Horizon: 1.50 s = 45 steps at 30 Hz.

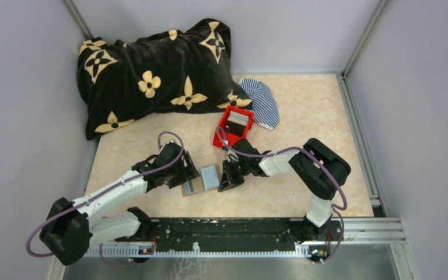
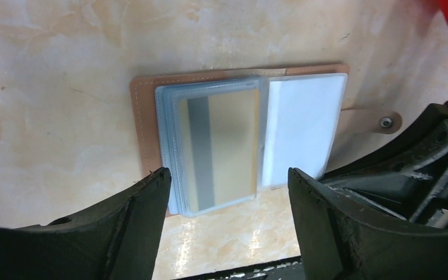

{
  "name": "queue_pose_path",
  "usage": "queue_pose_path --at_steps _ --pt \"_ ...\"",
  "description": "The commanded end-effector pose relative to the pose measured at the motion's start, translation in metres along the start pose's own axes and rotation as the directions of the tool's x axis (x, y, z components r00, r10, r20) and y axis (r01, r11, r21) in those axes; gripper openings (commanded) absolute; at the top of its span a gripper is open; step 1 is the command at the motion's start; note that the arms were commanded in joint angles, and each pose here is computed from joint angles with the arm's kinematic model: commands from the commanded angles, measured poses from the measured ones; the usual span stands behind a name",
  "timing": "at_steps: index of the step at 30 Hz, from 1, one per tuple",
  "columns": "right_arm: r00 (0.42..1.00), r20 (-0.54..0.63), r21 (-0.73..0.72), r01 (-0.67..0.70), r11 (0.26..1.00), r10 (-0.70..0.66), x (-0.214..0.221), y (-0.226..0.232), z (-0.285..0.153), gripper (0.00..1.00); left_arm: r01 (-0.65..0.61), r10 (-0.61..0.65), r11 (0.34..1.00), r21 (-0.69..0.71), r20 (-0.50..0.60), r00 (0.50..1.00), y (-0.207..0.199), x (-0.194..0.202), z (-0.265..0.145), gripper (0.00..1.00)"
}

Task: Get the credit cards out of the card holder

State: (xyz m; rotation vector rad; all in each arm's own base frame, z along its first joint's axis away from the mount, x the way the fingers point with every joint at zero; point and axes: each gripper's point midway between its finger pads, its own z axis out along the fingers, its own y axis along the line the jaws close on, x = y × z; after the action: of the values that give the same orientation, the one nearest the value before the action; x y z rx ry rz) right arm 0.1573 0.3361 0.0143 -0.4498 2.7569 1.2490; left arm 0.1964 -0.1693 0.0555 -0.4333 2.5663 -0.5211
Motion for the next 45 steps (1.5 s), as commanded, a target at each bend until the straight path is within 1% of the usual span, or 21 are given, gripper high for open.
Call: queue_pose_path --at_steps 1,5,6,9,14,19,25,28,31,34,36,38,45 --pt "1.000 -0.011 0.046 0.017 0.999 -0.017 0.001 -0.016 0.006 0.00 0.015 -0.010 0.992 -0.123 0.041 0.999 0.006 -0.005 0.002 0.81" --pt "1.000 -0.008 0.033 0.024 0.999 -0.023 0.002 -0.014 0.004 0.00 -0.019 0.022 0.987 -0.159 0.014 1.000 0.001 0.005 0.012 0.81" --pt "1.000 -0.010 0.032 0.024 0.999 -0.024 0.004 -0.015 0.004 0.00 -0.022 0.023 0.987 -0.158 0.008 1.000 0.000 0.006 0.015 0.79" --pt "1.000 -0.011 0.022 0.025 0.999 -0.025 0.006 -0.014 0.003 0.00 -0.017 0.017 0.991 -0.135 -0.001 1.000 -0.006 0.007 0.019 0.77" --pt "0.999 -0.014 0.026 0.034 0.999 -0.033 0.010 -0.016 0.000 0.00 -0.006 0.005 0.993 -0.122 -0.007 1.000 -0.006 0.011 0.023 0.76" --pt "1.000 -0.010 0.023 0.026 0.999 -0.026 0.012 -0.018 0.001 0.00 0.012 -0.011 0.999 -0.048 0.014 1.000 -0.021 0.005 0.014 0.64" --pt "1.000 -0.009 0.016 0.021 1.000 -0.021 0.011 -0.017 0.003 0.00 0.015 -0.015 1.000 0.020 0.034 0.999 -0.031 0.002 0.011 0.59" --pt "1.000 -0.009 0.022 0.021 1.000 -0.021 0.011 -0.018 0.002 0.00 0.018 -0.018 1.000 0.015 0.029 0.999 -0.028 0.005 0.015 0.60" --pt "1.000 -0.008 0.031 0.024 0.999 -0.024 0.012 -0.019 0.001 0.00 0.021 -0.021 0.999 -0.042 0.011 1.000 -0.019 0.007 0.014 0.68" --pt "1.000 -0.011 0.028 0.019 0.999 -0.019 0.012 -0.021 0.003 0.00 0.029 -0.026 0.998 -0.050 0.047 0.999 -0.016 0.001 0.007 0.73" --pt "1.000 -0.013 0.019 0.014 1.000 -0.014 0.011 -0.020 0.005 0.00 0.040 -0.037 0.999 -0.030 0.083 0.996 -0.016 -0.004 0.004 0.73" --pt "1.000 -0.016 0.009 0.011 1.000 -0.011 0.011 -0.019 0.006 0.00 0.043 -0.041 0.999 -0.020 0.091 0.995 -0.014 -0.003 0.005 0.73" --pt "1.000 -0.012 0.022 0.013 1.000 -0.013 0.011 -0.020 0.002 0.00 0.029 -0.029 0.998 -0.047 0.003 1.000 -0.013 0.013 0.020 0.73"
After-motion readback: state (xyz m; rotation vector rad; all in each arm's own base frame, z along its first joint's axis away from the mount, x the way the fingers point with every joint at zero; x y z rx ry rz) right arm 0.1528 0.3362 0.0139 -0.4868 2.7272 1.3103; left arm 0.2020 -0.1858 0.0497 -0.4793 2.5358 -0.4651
